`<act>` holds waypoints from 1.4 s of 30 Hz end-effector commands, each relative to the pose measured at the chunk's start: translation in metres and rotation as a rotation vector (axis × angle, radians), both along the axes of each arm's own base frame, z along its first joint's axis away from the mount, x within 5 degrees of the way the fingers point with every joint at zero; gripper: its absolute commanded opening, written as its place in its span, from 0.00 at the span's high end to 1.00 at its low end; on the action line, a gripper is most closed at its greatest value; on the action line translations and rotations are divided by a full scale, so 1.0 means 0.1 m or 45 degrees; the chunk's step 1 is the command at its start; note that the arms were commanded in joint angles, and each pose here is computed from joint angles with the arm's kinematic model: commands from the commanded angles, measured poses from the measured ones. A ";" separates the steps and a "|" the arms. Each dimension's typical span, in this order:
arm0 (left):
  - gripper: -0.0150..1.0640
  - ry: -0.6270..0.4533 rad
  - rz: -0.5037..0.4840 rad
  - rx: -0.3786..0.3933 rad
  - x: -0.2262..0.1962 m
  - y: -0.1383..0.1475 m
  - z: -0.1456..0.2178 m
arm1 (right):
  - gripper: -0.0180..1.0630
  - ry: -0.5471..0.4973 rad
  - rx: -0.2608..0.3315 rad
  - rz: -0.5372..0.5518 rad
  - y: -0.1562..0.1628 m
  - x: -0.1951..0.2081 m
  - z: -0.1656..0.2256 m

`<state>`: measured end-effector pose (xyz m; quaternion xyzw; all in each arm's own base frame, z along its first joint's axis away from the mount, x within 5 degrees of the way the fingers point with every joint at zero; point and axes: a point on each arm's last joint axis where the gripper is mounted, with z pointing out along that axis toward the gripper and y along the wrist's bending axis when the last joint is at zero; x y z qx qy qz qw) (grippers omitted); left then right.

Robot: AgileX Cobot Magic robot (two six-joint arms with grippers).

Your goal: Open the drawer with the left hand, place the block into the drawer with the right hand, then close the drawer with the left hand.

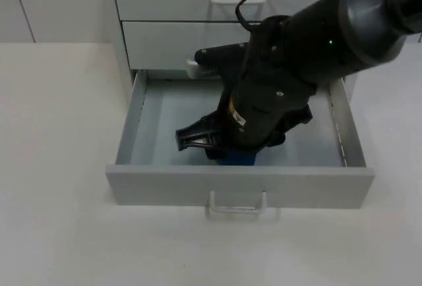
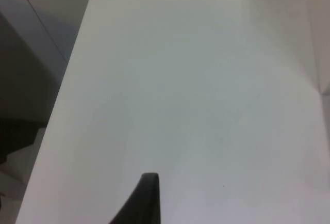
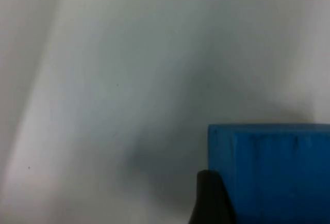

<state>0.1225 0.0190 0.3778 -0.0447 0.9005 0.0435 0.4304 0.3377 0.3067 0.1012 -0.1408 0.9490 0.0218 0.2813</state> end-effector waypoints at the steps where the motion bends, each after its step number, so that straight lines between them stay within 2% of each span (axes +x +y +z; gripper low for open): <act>1: 0.01 -0.010 0.006 -0.019 -0.01 -0.01 0.00 | 0.45 0.005 -0.013 -0.011 0.00 0.00 -0.03; 2: 0.01 -0.010 0.006 -0.019 -0.01 -0.01 0.00 | 0.36 -0.002 -0.006 -0.011 0.00 0.00 0.01; 3: 0.01 -0.010 0.006 -0.019 -0.01 -0.01 0.00 | 0.36 -0.002 -0.006 -0.011 0.00 0.00 0.01; 5: 0.01 -0.010 0.006 -0.019 -0.01 -0.01 0.00 | 0.25 -0.024 0.017 -0.008 0.01 0.00 0.11; 7: 0.01 -0.010 0.006 -0.019 -0.01 -0.01 0.00 | 0.20 -0.062 0.044 0.000 0.01 0.01 0.28; 10: 0.01 -0.010 0.006 -0.019 -0.01 -0.01 0.00 | 0.20 -0.099 0.067 -0.014 -0.02 0.00 0.49; 14: 0.01 -0.010 0.006 -0.019 -0.01 -0.01 0.00 | 0.20 -0.126 0.029 -0.065 -0.15 -0.08 0.94; 15: 0.01 -0.010 0.006 -0.019 -0.01 -0.01 0.00 | 0.20 -0.126 0.029 -0.065 -0.15 -0.08 0.94; 19: 0.01 -0.010 0.006 -0.019 -0.01 -0.01 0.00 | 0.20 -0.073 -0.019 -0.009 -0.26 -0.22 1.26; 22: 0.01 -0.010 0.006 -0.019 -0.01 -0.01 0.00 | 0.20 -0.047 -0.019 0.027 -0.30 -0.29 1.40; 25: 0.01 -0.010 0.006 -0.019 -0.01 -0.01 0.00 | 0.20 -0.015 -0.007 0.061 -0.33 -0.36 1.45; 29: 0.01 -0.010 0.006 -0.019 -0.01 -0.01 0.00 | 0.20 0.040 -0.047 0.117 -0.44 -0.50 1.47; 35: 0.01 -0.005 0.004 -0.026 -0.01 -0.01 -0.01 | 0.20 0.053 -0.082 0.159 -0.66 -0.71 1.50; 37: 0.01 -0.001 0.003 -0.030 -0.02 -0.01 -0.01 | 0.20 0.056 -0.086 0.163 -0.70 -0.75 1.50; 42: 0.01 0.022 0.000 -0.041 -0.03 -0.02 -0.02 | 0.20 0.074 -0.100 0.120 -1.04 -0.86 1.47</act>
